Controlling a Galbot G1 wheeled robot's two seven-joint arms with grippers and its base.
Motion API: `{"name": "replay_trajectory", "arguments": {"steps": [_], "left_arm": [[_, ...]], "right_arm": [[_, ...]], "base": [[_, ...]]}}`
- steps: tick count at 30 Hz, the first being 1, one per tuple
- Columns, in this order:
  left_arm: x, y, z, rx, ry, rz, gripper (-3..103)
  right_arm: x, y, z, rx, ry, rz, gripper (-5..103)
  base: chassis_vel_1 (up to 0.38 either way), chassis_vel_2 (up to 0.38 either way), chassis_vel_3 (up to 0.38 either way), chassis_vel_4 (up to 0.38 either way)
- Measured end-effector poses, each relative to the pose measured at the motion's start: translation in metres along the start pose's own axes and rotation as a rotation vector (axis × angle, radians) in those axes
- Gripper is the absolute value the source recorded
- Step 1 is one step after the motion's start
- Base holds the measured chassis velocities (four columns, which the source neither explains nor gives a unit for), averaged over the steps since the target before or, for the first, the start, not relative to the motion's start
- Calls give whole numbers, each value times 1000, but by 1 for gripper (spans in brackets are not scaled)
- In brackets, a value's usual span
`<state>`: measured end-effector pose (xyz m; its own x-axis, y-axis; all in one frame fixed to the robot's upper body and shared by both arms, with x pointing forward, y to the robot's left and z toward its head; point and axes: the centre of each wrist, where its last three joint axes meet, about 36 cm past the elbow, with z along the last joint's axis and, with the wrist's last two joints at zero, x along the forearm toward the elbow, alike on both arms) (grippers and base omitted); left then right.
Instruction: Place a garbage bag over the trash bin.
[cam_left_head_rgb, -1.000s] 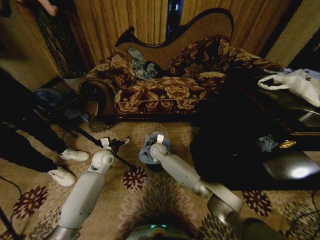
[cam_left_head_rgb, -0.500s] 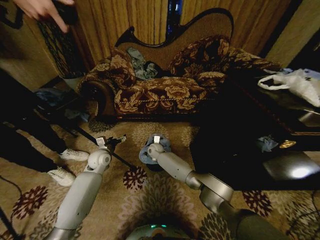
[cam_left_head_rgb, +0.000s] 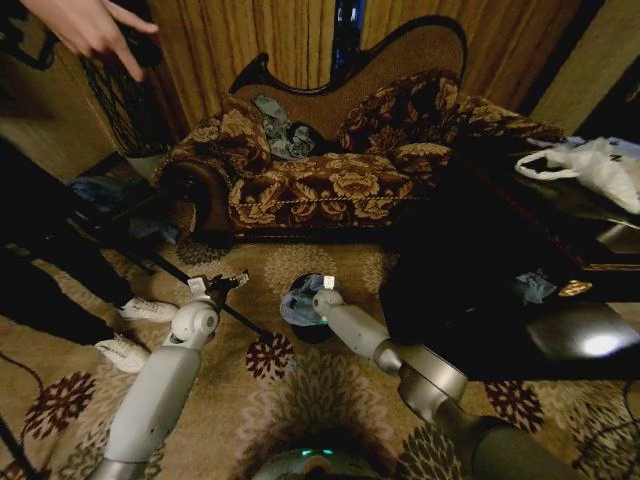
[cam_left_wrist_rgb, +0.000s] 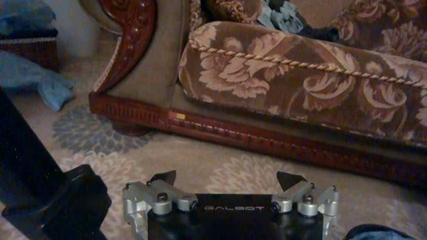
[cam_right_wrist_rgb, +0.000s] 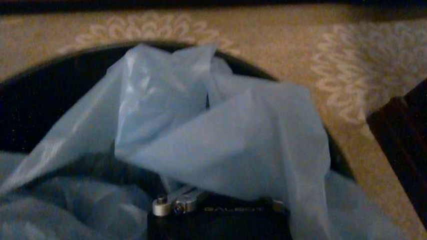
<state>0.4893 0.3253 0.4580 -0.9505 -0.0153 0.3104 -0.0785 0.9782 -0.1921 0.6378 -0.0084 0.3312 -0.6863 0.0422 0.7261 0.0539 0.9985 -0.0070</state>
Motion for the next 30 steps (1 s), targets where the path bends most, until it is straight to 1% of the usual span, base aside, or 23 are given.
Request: {"name": "replay_trajectory", "arguments": {"steps": [10,14,16,18,21,25,26,28,29,30], "left_arm": [[4,-9,-3,16,-16,8,100],[6,-11,-6,16,-23,10,100],[6,-12,-7,17,-25,9,100],[5,-12,-7,17,-25,8,100],[4,-12,-3,18,-17,4,100],[3,-15,1,18,-10,3,100],[2,-16,3,19,-9,3,100],[2,-17,4,20,-8,3,100],[2,-18,5,23,-7,5,100],[2,-19,5,24,-7,4,100]], "right_arm": [[-6,-6,17,-10,26,7,0],[-8,-8,24,-39,61,23,0],[-5,-9,16,-72,54,17,0],[-4,-8,15,-76,49,13,0],[10,2,-4,-88,4,-29,0],[20,12,-10,-90,-6,-47,0],[27,19,-14,-93,1,-64,0],[31,21,-15,-94,5,-72,0],[43,30,-22,-104,35,-101,-3],[51,35,-29,-111,65,-117,2]], "base": [[0,0,0,0],[0,0,0,0],[0,0,0,0],[0,0,0,0],[0,0,0,0],[0,0,0,0],[0,0,0,0],[0,0,0,0],[0,0,0,0],[0,0,0,0]]}}
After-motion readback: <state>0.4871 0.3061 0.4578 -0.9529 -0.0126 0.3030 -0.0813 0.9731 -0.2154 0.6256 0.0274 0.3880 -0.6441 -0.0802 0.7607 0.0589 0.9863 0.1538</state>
